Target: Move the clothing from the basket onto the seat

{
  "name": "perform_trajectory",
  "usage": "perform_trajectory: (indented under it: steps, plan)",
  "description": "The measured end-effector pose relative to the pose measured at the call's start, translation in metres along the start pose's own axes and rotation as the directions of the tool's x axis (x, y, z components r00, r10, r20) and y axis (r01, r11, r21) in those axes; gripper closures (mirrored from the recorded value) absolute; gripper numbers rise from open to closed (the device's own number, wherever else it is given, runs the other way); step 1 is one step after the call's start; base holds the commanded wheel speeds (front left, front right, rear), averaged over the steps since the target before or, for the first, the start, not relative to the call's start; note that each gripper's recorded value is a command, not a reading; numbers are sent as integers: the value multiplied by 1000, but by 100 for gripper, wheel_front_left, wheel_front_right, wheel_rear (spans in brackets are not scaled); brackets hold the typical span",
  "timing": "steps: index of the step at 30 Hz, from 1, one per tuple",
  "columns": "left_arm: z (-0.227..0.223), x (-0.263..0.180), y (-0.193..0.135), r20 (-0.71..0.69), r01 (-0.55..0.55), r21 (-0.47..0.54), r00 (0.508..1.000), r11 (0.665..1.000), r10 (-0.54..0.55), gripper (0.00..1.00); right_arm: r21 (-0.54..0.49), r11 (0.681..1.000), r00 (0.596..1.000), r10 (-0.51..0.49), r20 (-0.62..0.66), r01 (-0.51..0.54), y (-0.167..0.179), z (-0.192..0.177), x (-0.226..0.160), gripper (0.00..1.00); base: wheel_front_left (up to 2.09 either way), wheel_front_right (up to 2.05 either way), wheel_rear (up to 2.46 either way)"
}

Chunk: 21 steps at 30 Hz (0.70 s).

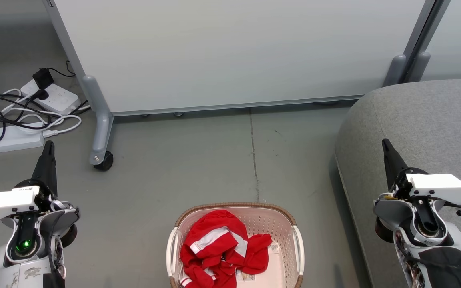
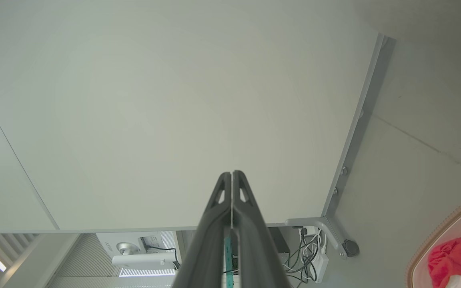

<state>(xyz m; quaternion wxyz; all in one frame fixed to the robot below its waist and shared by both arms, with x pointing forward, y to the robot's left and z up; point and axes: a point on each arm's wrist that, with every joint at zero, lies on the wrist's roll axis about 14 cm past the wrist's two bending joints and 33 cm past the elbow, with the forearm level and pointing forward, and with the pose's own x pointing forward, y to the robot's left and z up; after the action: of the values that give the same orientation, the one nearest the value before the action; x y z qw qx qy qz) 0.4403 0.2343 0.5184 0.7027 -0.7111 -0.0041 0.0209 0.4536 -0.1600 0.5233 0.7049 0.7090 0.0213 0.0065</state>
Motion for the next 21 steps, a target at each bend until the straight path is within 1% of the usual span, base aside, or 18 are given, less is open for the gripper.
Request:
perform_trajectory:
  steps: [16, 17, 19, 21]
  plan:
    - [0, 0, 0, 0, 0, 0, 1000, 1000, 0, 100, 0, 1000, 1000, 0, 0, 0, 0, 0, 0, 100, 0, 0, 0]
    - [0, 0, 0, 0, 0, 0, 1000, 1000, 0, 0, 0, 1000, 1000, 0, 0, 0, 0, 0, 0, 0, 0, 0, 0]
    - [-2, -3, 8, -1, -20, -7, 1000, 1000, 20, 0, 4, 1000, 1000, -17, -1, 17, -7, -1, -3, 0, 0, 0, 0]
    - [-4, -11, 26, -3, -67, -19, 998, 998, 67, 0, 10, 998, 998, -61, -3, 61, -24, -3, -10, 0, 0, 0, 0]
